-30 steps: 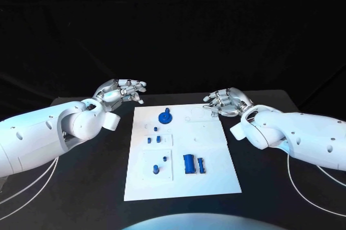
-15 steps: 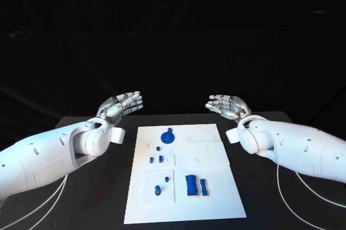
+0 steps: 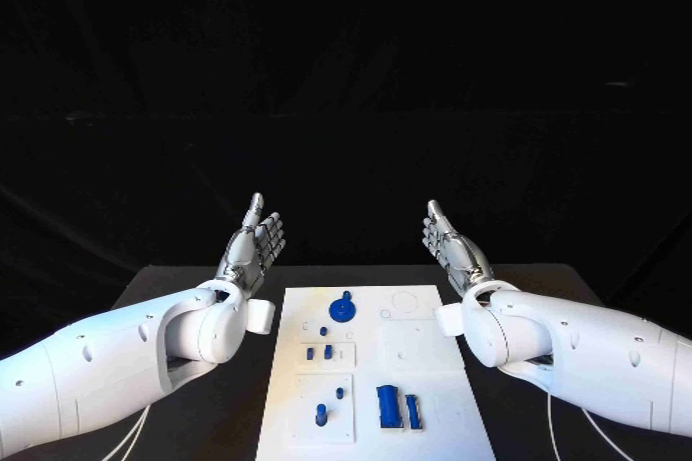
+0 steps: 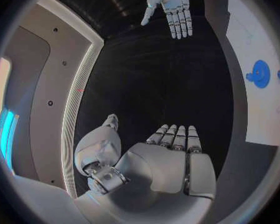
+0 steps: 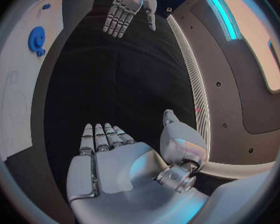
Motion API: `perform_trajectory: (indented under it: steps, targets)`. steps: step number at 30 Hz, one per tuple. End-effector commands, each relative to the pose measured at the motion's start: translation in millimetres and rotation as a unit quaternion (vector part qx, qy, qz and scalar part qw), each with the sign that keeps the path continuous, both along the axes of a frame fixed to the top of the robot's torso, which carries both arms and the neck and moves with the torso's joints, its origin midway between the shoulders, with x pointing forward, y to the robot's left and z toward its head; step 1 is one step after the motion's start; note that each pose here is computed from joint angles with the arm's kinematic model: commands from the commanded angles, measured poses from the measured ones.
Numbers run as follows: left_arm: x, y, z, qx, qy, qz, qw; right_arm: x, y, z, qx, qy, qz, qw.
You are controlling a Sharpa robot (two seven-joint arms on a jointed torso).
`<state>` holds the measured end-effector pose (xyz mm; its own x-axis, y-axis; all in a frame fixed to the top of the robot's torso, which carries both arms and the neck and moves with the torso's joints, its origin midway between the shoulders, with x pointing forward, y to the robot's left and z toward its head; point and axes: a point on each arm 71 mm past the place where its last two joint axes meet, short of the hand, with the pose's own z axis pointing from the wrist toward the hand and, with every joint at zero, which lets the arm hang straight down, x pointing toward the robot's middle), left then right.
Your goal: Assemble the parts on the task board
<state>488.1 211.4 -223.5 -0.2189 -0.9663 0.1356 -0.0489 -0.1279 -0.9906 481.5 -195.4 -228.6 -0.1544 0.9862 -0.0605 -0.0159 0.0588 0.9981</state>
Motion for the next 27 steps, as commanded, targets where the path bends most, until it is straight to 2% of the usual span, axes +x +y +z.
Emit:
perform_trajectory:
  steps: [1,5,10,27]
  targets:
    - [-8.4,-3.6,0.7,0.044,-0.017,0.071,0.996,-11.1,-1,2.2,0.022,0.001,-0.06,0.998]
    - [-17.9,-12.0,-0.3,0.053,-0.017,0.088,0.995,-18.3,2,4.0,0.033,0.006,-0.068,0.997]
    - [-25.3,-18.1,-0.7,0.06,-0.017,0.101,0.993,-19.8,3,4.4,0.035,0.007,-0.069,0.997]
    - [-26.3,-18.9,-0.7,0.061,-0.017,0.103,0.993,-19.8,3,4.4,0.035,0.007,-0.069,0.997]
